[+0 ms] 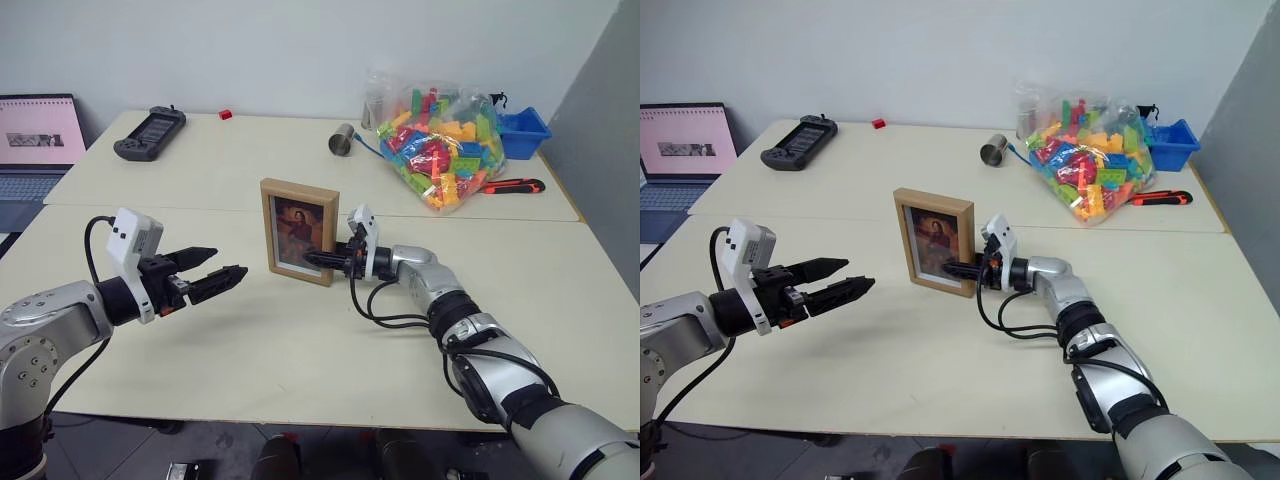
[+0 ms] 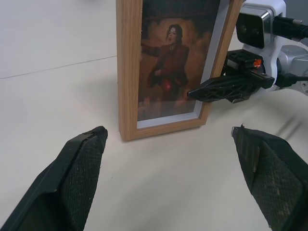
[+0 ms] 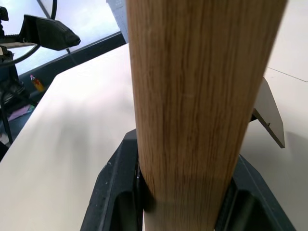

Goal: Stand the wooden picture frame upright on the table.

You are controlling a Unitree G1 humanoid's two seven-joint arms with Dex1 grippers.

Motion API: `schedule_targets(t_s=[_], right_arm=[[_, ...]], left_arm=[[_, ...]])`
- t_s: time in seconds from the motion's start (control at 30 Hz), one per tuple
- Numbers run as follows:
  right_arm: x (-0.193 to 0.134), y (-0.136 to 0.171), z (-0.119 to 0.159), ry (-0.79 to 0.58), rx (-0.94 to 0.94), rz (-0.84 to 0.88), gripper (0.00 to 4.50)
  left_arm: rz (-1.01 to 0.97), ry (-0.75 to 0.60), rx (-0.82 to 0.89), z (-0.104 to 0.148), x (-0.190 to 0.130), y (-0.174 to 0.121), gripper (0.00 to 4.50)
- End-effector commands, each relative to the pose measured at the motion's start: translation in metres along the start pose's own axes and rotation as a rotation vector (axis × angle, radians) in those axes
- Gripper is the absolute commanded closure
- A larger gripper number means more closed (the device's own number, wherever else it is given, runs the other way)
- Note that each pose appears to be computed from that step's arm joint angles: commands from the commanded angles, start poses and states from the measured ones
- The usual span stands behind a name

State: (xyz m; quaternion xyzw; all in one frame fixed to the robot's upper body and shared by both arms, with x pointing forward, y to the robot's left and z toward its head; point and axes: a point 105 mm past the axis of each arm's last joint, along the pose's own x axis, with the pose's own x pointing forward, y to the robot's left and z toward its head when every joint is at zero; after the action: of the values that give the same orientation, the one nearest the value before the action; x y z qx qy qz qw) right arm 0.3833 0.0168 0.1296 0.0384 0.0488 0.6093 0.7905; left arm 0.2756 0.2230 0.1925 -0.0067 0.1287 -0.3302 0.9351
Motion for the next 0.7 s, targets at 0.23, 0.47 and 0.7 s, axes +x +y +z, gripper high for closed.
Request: schedule_targets(t_s=[0.23, 0.47, 0.7], right_arm=[[-0.001, -0.001, 0.007, -0.02, -0.044, -0.007, 1.37], [-0.016, -0.003, 0.002, 0.004, -0.056, -0.019, 0.03], [-0.082, -0.002, -0.012, 0.159, -0.112, -0.066, 0.03]], left_arm=[[-0.002, -0.028, 0.052, 0.008, 0.0, -0.001, 0.0], [-0.026, -0.026, 0.058, 0.01, 0.006, -0.002, 0.0], [-0.034, 0.005, 0.063, 0.008, 0.011, 0.004, 0.0]])
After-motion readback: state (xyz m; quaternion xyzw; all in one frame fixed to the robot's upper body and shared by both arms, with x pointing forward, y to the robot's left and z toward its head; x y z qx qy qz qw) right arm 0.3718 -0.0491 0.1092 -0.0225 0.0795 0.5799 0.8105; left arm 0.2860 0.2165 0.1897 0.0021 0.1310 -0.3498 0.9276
